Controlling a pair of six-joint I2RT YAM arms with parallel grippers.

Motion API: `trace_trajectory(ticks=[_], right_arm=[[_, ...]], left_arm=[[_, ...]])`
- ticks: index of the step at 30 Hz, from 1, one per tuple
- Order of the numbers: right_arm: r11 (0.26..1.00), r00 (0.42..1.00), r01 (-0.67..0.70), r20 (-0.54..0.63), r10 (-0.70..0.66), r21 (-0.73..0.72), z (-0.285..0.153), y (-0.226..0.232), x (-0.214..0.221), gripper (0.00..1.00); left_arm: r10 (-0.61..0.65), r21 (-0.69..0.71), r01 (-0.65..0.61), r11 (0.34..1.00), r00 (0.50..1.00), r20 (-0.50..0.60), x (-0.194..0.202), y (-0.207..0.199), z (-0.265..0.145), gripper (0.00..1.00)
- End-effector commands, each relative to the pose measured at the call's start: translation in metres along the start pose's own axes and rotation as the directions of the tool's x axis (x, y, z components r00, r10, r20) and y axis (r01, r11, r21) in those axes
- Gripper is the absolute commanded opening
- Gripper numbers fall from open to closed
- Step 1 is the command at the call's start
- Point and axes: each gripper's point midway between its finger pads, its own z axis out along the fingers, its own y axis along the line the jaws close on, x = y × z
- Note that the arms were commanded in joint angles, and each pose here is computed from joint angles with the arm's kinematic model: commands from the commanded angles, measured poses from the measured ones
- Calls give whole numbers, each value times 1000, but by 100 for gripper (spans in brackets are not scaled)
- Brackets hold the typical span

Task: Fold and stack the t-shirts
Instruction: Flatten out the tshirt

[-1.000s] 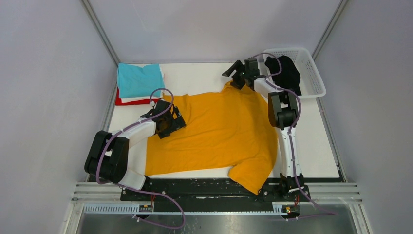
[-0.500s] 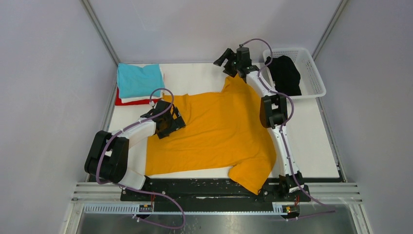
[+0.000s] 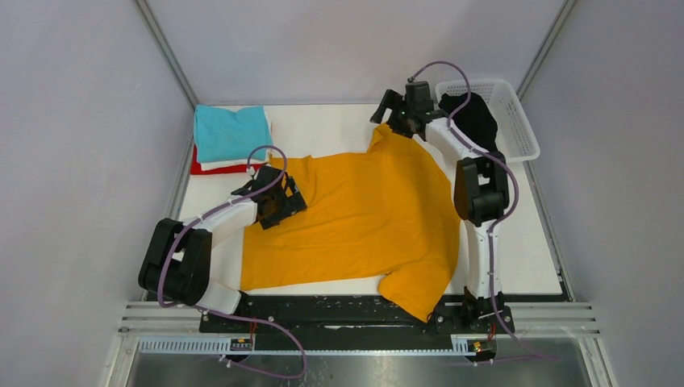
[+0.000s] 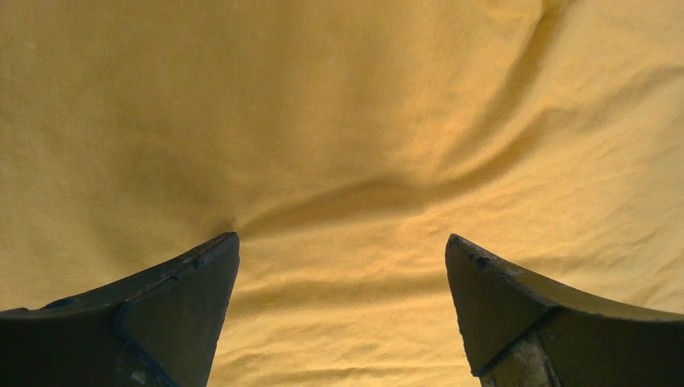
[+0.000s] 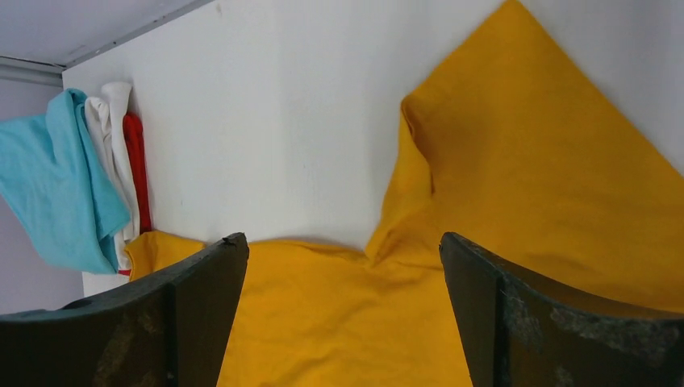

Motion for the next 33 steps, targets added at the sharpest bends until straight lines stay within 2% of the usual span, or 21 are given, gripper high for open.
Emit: trace_trajectory(ticks=[1, 7, 15, 20, 27, 33], right_arm=[[999, 999, 23, 49, -24, 22, -33, -8, -3, 97], [997, 996, -65, -65, 63, -36, -18, -7, 27, 96], [983, 975, -179, -146, 169, -53, 18, 0, 34, 95], [974, 965, -209, -179, 191, -91, 42, 25, 31, 95], [961, 977, -207, -89, 193, -185, 61, 67, -3, 94], [993, 997, -65, -55, 60, -103, 24, 54, -5, 96]], left_arm=[[0, 41, -2, 999, 999, 44, -11, -9, -9, 99], [-1, 47, -1, 999, 999, 47, -11, -10, -11, 99], [-2, 40, -1, 999, 998, 65, -14, -8, -14, 99], [-1, 30, -1, 1000, 997, 73, -16, -7, -16, 99], [-2, 14, 0, 1000, 996, 89, -20, -4, -20, 99], [-10, 38, 5, 999, 993, 122, -27, -10, -32, 99]])
